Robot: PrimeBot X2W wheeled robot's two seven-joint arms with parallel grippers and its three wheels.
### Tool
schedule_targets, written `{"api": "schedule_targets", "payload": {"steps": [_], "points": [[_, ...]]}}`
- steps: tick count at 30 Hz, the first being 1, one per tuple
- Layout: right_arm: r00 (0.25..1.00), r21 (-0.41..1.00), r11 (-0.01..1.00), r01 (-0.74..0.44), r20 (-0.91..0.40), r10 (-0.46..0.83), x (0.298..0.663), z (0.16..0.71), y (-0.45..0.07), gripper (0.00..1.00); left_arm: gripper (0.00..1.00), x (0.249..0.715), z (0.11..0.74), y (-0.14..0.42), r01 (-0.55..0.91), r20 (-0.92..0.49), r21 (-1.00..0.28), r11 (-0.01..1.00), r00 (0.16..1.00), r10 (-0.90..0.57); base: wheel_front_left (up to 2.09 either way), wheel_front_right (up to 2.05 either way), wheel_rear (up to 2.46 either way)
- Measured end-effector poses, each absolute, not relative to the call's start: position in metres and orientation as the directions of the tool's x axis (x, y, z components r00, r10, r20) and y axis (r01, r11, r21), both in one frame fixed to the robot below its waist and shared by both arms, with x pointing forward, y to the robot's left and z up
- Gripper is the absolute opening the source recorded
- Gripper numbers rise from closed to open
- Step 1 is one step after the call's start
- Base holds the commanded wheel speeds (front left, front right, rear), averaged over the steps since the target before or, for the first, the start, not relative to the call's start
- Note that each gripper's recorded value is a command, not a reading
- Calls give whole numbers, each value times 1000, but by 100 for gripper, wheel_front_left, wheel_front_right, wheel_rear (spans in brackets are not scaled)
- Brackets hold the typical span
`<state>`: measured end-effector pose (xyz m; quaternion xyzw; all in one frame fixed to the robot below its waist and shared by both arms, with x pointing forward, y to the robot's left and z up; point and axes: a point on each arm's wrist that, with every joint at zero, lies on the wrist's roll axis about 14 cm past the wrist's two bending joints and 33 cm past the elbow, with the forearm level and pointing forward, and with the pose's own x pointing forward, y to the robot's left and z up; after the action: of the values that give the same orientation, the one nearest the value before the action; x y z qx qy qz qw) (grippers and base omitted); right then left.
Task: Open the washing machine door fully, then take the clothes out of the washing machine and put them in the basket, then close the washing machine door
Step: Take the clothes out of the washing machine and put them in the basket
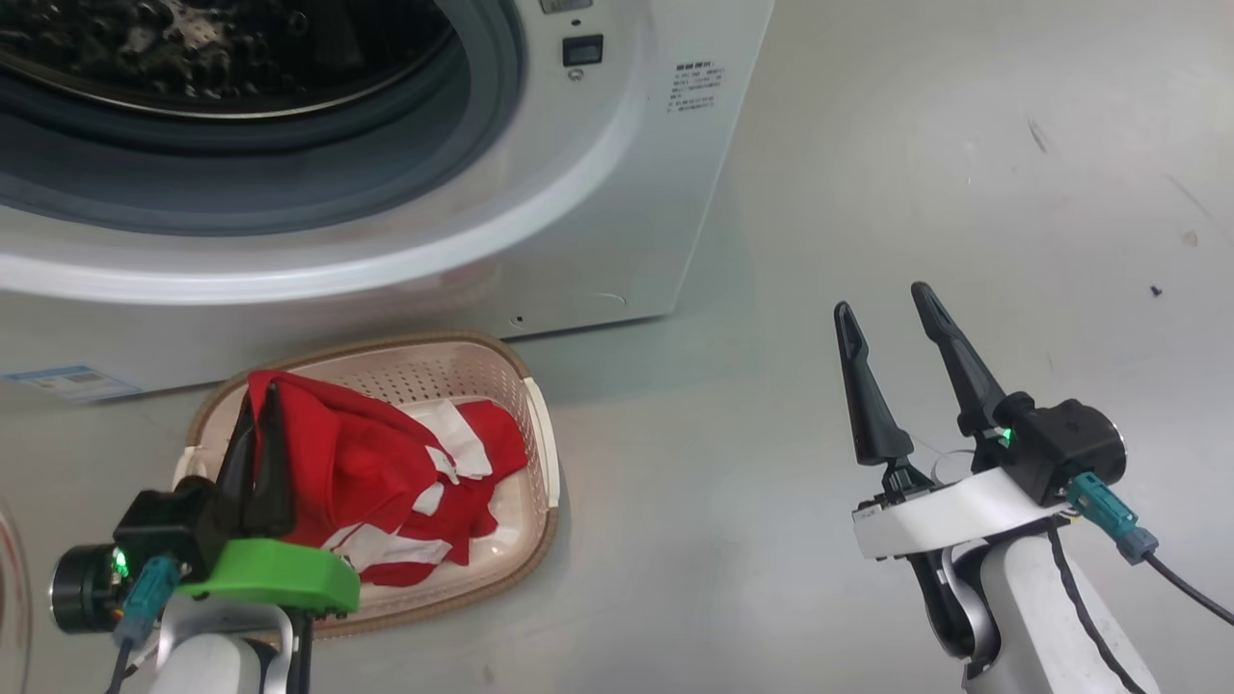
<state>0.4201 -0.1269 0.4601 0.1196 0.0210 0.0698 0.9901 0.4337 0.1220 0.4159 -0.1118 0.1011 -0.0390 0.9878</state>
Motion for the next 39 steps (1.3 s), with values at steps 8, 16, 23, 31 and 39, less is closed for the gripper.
{"api": "schedule_targets", "payload": {"steps": [8, 16, 23, 31, 39], "points": [[991, 272, 956, -107, -47, 125, 436, 446, -133, 100, 0, 450, 355, 110, 73, -354, -217, 973, 923, -148, 0, 0, 0], [990, 286, 954, -85, -85, 114, 450, 426, -137, 100, 0, 455, 286, 97, 66, -532, -243, 968, 825, -190, 0, 0, 0], [989, 289, 956, -46, -119, 83, 460, 409, -148, 100, 0, 444, 227, 90, 27, -680, -268, 963, 703, -209, 0, 0, 0], [987, 269, 963, 3, -155, 40, 462, 394, -163, 100, 0, 424, 180, 83, -27, -789, -287, 958, 573, -220, 0, 0, 0], [986, 261, 965, 16, -165, 29, 463, 390, -166, 100, 0, 425, 167, 80, -40, -812, -289, 956, 539, -223, 0, 0, 0]]}}
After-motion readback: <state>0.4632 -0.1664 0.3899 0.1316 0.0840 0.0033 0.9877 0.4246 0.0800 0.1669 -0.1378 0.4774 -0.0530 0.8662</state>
